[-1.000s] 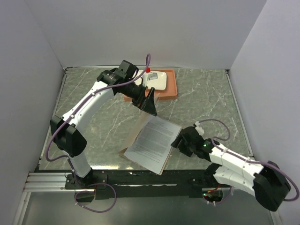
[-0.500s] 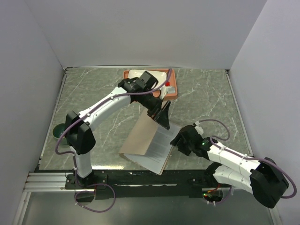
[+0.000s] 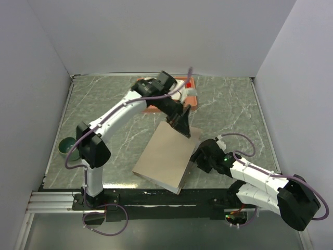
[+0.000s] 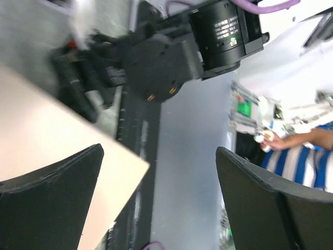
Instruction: Put the files into the folder
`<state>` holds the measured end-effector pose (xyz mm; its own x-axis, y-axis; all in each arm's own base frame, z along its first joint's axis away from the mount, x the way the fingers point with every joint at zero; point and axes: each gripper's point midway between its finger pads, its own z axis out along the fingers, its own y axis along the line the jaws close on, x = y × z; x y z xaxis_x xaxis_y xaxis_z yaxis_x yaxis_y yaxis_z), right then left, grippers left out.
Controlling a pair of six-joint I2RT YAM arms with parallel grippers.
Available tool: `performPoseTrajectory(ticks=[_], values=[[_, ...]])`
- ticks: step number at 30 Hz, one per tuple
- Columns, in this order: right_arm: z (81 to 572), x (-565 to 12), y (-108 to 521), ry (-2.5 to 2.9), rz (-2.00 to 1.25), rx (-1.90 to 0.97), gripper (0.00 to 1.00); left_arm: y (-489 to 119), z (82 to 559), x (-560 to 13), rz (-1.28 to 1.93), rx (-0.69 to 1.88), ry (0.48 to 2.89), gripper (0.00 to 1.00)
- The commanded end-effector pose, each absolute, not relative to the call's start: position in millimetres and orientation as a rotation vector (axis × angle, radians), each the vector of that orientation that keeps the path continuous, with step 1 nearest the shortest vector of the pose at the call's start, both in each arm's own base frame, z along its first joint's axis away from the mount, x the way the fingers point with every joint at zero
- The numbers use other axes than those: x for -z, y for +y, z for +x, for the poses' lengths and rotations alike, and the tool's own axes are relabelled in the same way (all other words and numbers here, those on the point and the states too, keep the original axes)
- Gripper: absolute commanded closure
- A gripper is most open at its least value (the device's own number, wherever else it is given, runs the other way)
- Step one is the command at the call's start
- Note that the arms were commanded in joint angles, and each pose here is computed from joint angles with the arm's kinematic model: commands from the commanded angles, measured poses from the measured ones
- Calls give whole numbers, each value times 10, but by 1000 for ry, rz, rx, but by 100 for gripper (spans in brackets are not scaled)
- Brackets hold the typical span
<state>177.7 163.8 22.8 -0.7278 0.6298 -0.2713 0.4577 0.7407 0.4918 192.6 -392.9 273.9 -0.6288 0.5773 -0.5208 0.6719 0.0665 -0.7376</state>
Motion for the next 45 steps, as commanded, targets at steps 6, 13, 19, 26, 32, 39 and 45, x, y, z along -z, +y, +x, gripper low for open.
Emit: performPoseTrajectory(ticks=[6,13,19,26,32,39,45], values=[[1373,16,1057,2613,911,-167,36,-2411,3094,-2159,1021,1028,2325,4],[1565,-391,1207,2466,817,-419,36,-2102,2994,-1339,1002,913,2470,4],[1682,-368,1435,2529,746,-450,33,-2114,2904,-1045,1007,937,2524,4],[1816,-226,1675,2590,717,-480,33,-2168,2690,-716,1073,918,2570,4],[1900,-138,1796,2642,702,-461,34,-2212,2488,-544,1121,958,2598,4],[2161,-68,1925,2692,669,-413,37,-2265,2342,-523,1122,1042,2614,4],[2634,-200,2054,2688,597,-387,40,-2327,2343,-653,1091,1091,2597,4]])
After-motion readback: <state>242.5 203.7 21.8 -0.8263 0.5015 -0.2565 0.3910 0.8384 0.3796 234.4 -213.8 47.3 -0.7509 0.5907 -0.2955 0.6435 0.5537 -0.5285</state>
